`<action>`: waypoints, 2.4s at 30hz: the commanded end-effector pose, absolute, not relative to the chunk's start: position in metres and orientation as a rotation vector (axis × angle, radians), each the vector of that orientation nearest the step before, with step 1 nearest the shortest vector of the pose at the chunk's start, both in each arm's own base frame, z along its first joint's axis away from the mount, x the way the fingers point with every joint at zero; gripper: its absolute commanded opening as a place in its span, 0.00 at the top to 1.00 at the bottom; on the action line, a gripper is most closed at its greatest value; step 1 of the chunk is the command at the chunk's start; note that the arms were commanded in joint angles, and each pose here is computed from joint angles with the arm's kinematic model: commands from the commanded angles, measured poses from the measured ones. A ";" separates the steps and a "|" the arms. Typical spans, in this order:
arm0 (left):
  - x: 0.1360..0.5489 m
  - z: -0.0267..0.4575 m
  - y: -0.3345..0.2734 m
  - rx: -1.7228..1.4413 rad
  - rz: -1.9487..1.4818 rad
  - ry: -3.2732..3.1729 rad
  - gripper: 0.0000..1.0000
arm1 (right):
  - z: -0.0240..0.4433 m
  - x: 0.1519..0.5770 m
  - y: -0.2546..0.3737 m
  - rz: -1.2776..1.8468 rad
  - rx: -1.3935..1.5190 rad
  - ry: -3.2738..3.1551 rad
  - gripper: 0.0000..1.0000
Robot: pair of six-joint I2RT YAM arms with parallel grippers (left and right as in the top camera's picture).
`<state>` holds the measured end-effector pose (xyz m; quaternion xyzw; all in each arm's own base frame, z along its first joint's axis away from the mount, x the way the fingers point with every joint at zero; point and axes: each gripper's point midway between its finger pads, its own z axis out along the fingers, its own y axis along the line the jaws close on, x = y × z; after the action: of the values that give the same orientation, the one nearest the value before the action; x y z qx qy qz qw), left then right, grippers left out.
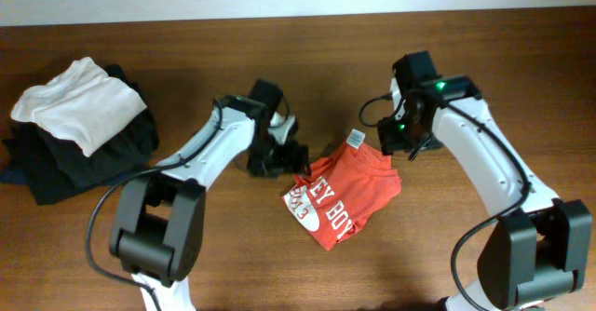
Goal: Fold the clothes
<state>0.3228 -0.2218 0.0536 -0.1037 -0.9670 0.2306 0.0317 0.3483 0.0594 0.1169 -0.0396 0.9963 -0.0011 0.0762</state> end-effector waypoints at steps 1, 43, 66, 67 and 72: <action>0.357 0.101 -0.244 -0.655 0.915 -3.110 0.02 | 0.152 0.359 0.035 -0.041 -0.019 2.942 0.01; 0.434 0.287 0.012 -0.096 -0.240 -3.833 1.00 | 0.157 0.335 0.002 -0.010 0.139 3.045 0.01; 0.461 0.215 0.234 0.770 -0.287 -3.757 0.92 | 0.157 0.333 0.002 -0.010 0.139 3.051 0.01; 0.458 0.212 0.240 0.800 -0.287 -3.743 0.67 | 0.157 0.333 0.002 -0.010 0.139 3.051 0.01; 0.443 0.226 0.269 0.970 -0.335 -3.725 0.01 | 0.157 0.333 0.002 -0.010 0.138 3.052 0.01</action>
<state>0.4472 0.2530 0.2081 0.2120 -0.9153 -0.0786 -0.3333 0.3303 0.0036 0.1490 0.0425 0.9987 -0.0035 0.0297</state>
